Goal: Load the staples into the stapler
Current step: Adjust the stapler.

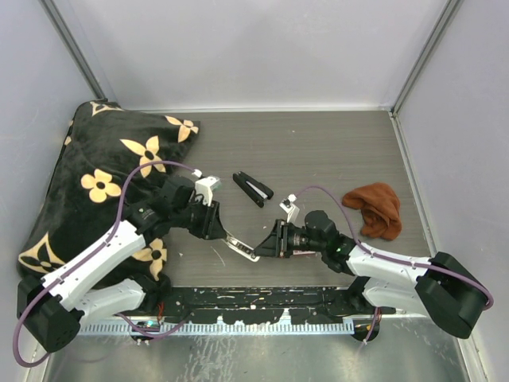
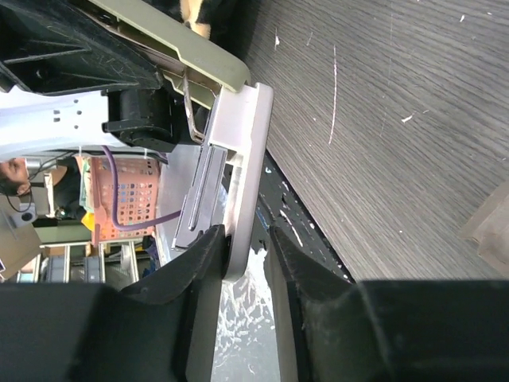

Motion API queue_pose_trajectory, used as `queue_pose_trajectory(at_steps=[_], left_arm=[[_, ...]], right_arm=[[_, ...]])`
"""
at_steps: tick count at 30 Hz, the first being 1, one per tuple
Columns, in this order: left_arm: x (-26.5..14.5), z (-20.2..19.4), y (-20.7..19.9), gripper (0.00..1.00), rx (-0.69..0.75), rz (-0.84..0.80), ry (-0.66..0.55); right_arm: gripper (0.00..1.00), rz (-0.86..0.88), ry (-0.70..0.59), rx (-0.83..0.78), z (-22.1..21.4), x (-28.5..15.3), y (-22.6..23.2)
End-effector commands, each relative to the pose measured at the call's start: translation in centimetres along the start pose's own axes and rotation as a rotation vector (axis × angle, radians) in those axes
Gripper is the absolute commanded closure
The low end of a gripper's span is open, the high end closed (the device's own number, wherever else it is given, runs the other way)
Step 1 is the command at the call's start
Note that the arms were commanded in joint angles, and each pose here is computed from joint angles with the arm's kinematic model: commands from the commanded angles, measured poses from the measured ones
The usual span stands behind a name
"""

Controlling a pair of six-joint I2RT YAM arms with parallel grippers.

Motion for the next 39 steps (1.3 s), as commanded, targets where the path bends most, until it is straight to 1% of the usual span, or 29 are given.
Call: queue_pose_trajectory(at_steps=[1, 5, 8, 12, 18, 26, 31, 33, 35, 39], left_arm=[[-0.2, 1.8, -0.1, 1.00, 0.094, 0.098, -0.065], [0.4, 2.1, -0.4, 1.00, 0.128, 0.130, -0.067], [0.6, 2.2, -0.9, 1.00, 0.142, 0.127, -0.070], [0.6, 2.2, -2.0, 1.00, 0.131, 0.058, -0.077], [-0.1, 2.0, -3.2, 1.00, 0.098, -0.021, -0.077], [-2.2, 2.4, -4.8, 1.00, 0.019, -0.210, -0.106], [-2.1, 2.1, -3.7, 1.00, 0.011, -0.168, -0.099], [-1.9, 2.4, -2.3, 1.00, 0.013, -0.075, -0.117], [-1.7, 2.5, -1.1, 1.00, 0.020, 0.004, -0.114], [-0.8, 2.3, 0.2, 1.00, 0.048, 0.111, -0.072]], right_arm=[[0.62, 0.149, -0.036, -0.122, 2.3, -0.1, 3.6], [0.60, 0.150, -0.038, -0.129, 2.4, -0.2, 3.7], [0.60, 0.121, -0.039, -0.136, 2.2, -0.1, 3.1], [0.62, 0.003, -0.001, -0.149, 1.0, 0.3, 0.3], [0.65, -0.137, 0.062, -0.091, -1.9, 0.7, -4.1], [0.66, -0.185, 0.094, -0.088, -3.1, 1.3, -6.1], [0.66, -0.168, 0.070, -0.107, -2.3, 1.2, -5.4], [0.63, -0.157, 0.057, -0.125, -1.9, 1.0, -4.8], [0.58, -0.148, 0.043, -0.149, -1.3, 0.7, -4.1], [0.51, -0.108, 0.012, -0.215, 0.2, 0.0, -2.0]])
Point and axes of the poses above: each gripper's point midway between its finger pads, its own x axis out along the fingers, its own y axis along the line the jaws close on, z = x × y, the point moved 3 cm from there along -x, back along the fingers, and after that the axes turned 14 degrees about -x, right-handed, at the moved point
